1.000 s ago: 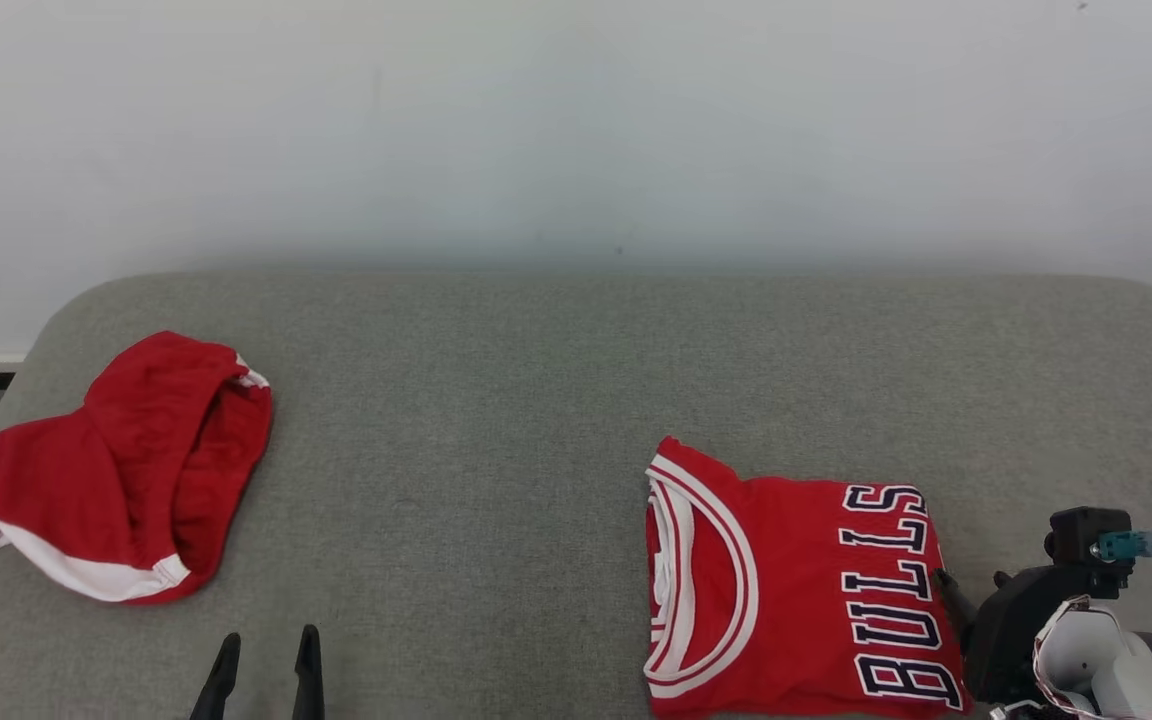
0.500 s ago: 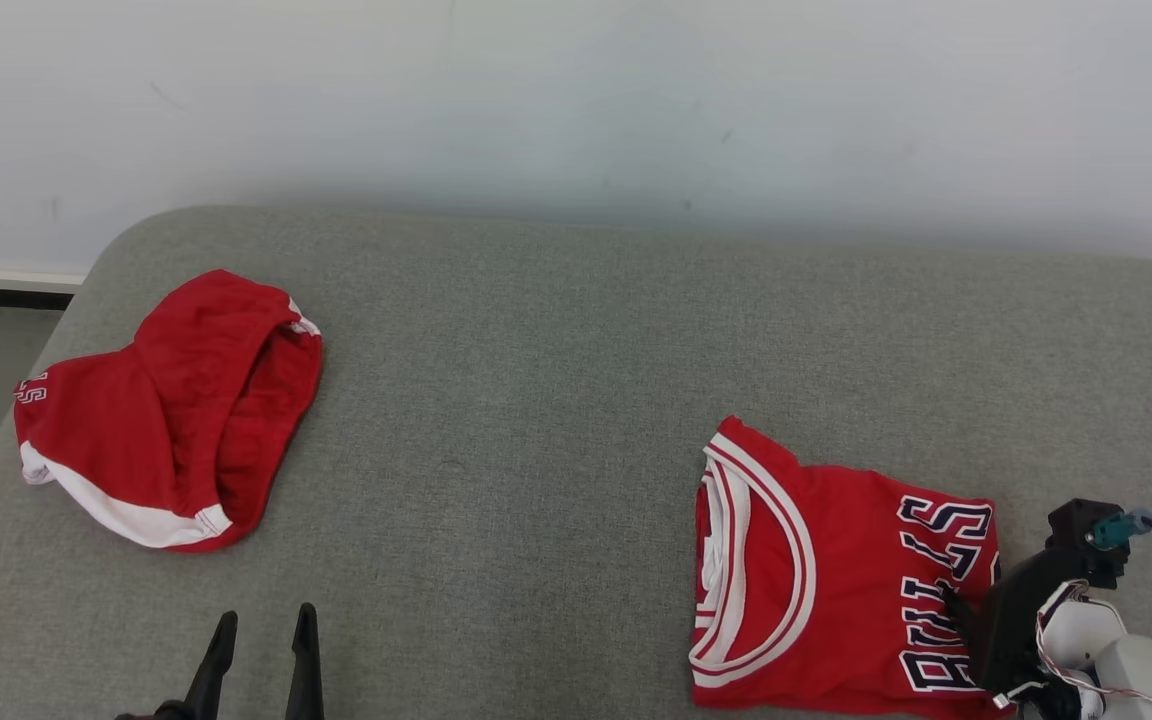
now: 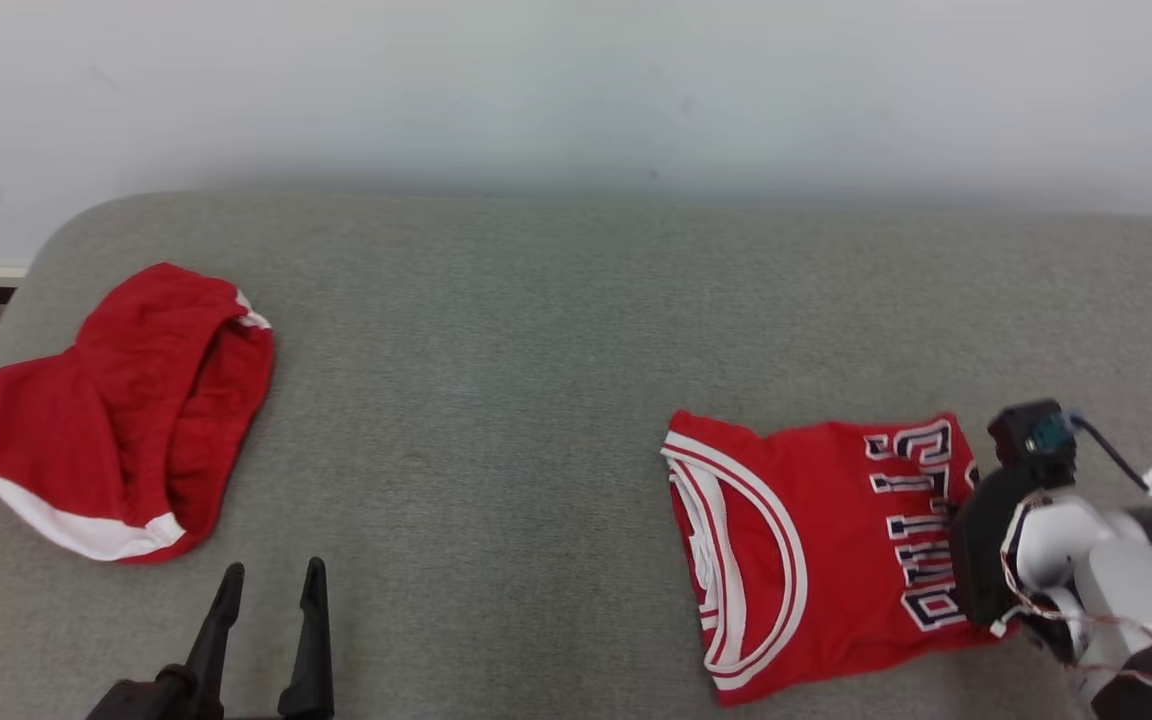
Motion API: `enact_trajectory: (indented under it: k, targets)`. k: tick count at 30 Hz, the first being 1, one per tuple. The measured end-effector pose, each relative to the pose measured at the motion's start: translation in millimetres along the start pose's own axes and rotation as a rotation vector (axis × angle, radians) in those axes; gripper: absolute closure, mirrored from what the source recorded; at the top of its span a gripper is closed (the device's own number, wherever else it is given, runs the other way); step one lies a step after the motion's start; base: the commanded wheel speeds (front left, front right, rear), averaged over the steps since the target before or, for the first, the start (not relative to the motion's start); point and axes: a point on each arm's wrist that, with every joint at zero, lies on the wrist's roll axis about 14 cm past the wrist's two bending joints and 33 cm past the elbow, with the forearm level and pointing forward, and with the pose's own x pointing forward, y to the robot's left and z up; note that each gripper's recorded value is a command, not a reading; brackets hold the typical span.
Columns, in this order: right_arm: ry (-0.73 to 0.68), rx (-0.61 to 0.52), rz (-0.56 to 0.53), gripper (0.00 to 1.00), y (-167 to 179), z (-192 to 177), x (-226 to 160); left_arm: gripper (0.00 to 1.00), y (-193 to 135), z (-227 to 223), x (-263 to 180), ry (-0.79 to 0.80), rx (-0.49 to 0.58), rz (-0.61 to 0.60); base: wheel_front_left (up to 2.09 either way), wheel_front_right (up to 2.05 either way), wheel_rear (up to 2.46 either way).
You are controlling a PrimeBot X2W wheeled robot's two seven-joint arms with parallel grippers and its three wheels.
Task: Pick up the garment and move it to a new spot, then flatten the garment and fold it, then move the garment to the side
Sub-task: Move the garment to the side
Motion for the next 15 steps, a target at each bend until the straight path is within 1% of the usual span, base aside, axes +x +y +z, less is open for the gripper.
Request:
enact_trajectory:
  k: [1,2,5,11,15]
  targets:
    - [0.0,0.0,0.0,1.0,0.0,0.0,0.0,0.0,0.0,0.0,0.0,0.0,0.0,0.0,0.0,0.0,0.0]
    - [-0.015,-0.031,-0.009,1.0,-4.0,7.1,-2.8,0.0,-2.0,1.1,2.9,-0.005,0.001,-0.007,0.0,0.0,0.0]
    - [-0.051,-0.076,-0.041,1.0,-22.1,23.9,-12.6,0.0,-9.4,3.3,12.7,-0.015,0.0,-0.032,0.0,0.0,0.0]
    - [-0.095,-0.082,-0.169,1.0,-84.8,39.4,-36.5,0.0,-43.1,6.7,38.1,-0.039,-0.011,-0.135,0.0,0.0,0.0]
    - [-0.117,-0.051,-0.264,1.0,-129.0,44.2,-51.1,0.0,-70.4,6.5,57.2,-0.054,-0.007,-0.218,0.0,0.0,0.0]
